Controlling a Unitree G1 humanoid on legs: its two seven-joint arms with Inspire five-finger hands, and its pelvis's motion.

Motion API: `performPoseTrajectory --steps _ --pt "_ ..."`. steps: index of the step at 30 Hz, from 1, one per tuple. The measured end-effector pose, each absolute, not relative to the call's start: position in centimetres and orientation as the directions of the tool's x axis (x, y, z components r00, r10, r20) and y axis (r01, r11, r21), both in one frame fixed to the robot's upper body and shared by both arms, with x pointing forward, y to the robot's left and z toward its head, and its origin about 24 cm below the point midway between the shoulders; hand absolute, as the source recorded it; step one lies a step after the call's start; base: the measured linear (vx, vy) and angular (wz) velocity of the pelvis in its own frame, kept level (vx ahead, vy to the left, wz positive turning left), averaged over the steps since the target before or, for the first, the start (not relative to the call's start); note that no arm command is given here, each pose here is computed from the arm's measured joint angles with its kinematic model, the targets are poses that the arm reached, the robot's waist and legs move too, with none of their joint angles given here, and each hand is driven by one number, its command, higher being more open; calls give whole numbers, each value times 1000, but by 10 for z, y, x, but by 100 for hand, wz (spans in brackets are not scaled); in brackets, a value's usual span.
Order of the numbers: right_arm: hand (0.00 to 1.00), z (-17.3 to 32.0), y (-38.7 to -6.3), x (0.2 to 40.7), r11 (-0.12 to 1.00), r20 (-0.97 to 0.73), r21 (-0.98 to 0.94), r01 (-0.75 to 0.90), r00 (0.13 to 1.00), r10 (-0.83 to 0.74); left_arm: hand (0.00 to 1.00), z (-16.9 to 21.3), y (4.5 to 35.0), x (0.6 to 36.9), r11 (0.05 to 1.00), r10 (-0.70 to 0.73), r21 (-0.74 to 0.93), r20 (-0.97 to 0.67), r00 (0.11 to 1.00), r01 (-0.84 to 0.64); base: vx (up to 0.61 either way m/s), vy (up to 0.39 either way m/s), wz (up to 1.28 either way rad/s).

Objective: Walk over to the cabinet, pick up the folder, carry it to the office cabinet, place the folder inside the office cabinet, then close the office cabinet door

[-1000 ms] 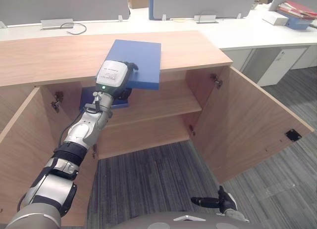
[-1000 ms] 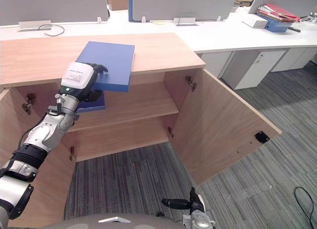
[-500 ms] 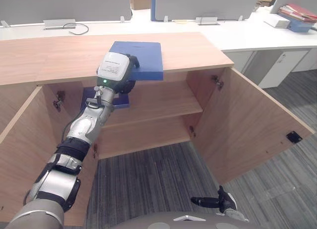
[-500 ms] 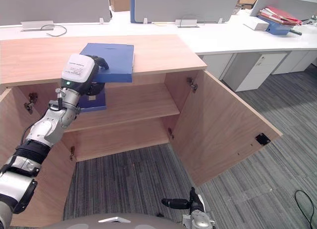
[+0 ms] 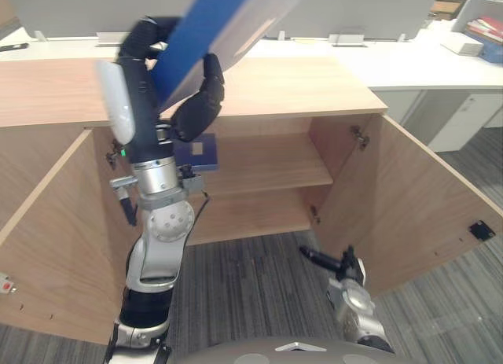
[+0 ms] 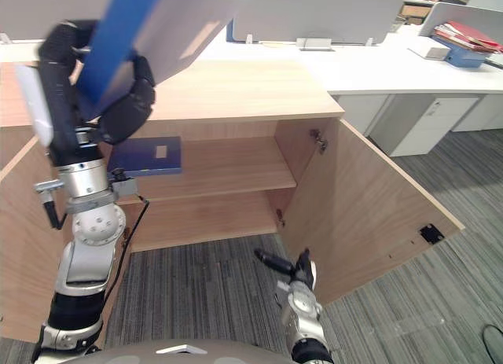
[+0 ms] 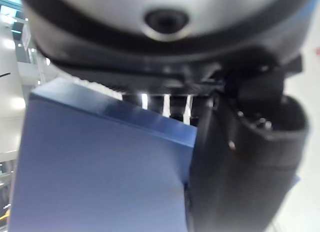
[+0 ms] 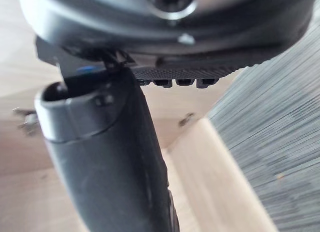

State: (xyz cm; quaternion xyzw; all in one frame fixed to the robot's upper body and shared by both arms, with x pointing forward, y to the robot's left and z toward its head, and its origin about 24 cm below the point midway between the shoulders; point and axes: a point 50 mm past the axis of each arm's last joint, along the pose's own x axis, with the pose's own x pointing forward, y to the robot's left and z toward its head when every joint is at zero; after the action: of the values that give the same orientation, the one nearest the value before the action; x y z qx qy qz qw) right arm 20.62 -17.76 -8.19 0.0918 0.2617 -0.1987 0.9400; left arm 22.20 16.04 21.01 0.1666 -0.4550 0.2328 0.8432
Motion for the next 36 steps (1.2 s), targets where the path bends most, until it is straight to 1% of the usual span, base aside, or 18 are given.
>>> performPoseTrajectory --steps 1,3,5,7,9,11,14,16,20,22,25,27,28,30,31,33,35,36 --pt "100 -75 -178 211 903 -497 81 421 803 -329 0 211 164 218 843 264 32 845 465 -538 -22 -25 16" --pt "100 -49 -182 226 893 -378 115 435 850 -366 0 215 182 207 844 370 -115 833 412 -525 -24 -27 17" --pt "100 -35 -186 233 882 -312 134 452 864 -396 0 216 195 200 831 442 -215 815 375 -513 -31 -21 7" --pt "100 -26 -192 236 865 -272 146 479 861 -431 0 214 206 195 819 502 -298 786 362 -490 -58 -23 5" --pt "100 -20 -198 236 847 -246 153 510 849 -467 0 210 218 192 796 570 -386 738 361 -466 -51 -17 10" --pt "100 -16 -200 237 840 -230 158 518 847 -479 0 205 223 188 785 592 -410 717 368 -464 -31 -15 7" --pt "100 -5 -203 239 835 -185 176 521 851 -492 0 198 228 186 797 598 -451 683 420 -401 -15 -12 4" --pt "100 19 -207 241 836 -84 213 506 862 -501 0 192 231 185 824 567 -458 669 481 -335 0 0 0" --pt "100 64 -215 243 863 126 239 446 867 -483 0 193 230 187 887 460 -394 703 543 -242 0 0 0" --pt "100 89 -225 241 883 259 228 410 849 -461 0 196 232 192 940 338 -294 737 585 -172 0 0 0" --pt "100 111 -232 238 911 371 202 358 833 -410 0 195 233 200 979 199 -175 743 639 -103 -8 -4 -2" --pt "100 130 -236 241 951 455 145 274 835 -310 0 188 237 209 996 84 -59 714 695 -60 -37 -8 -14" --pt "100 136 -237 243 960 474 131 248 835 -280 0 186 238 211 998 57 -35 703 709 -46 -44 -1 -19" --pt "100 158 -238 251 986 541 36 164 826 -157 0 178 238 220 999 -38 38 651 758 18 -48 3 -14" --pt "100 162 -238 252 989 553 8 149 823 -129 0 176 238 221 998 -59 55 639 767 31 -35 -3 -6" --pt "100 180 -233 258 992 587 -104 69 809 5 0 172 239 225 992 -112 108 607 787 58 -5 -15 -5" --pt "100 187 -227 261 988 594 -155 12 800 83 0 171 240 227 990 -126 125 595 794 64 4 -12 -2" --pt "100 192 -221 264 980 593 -194 -44 790 153 0 169 241 229 989 -127 134 586 800 59 16 -36 -1"
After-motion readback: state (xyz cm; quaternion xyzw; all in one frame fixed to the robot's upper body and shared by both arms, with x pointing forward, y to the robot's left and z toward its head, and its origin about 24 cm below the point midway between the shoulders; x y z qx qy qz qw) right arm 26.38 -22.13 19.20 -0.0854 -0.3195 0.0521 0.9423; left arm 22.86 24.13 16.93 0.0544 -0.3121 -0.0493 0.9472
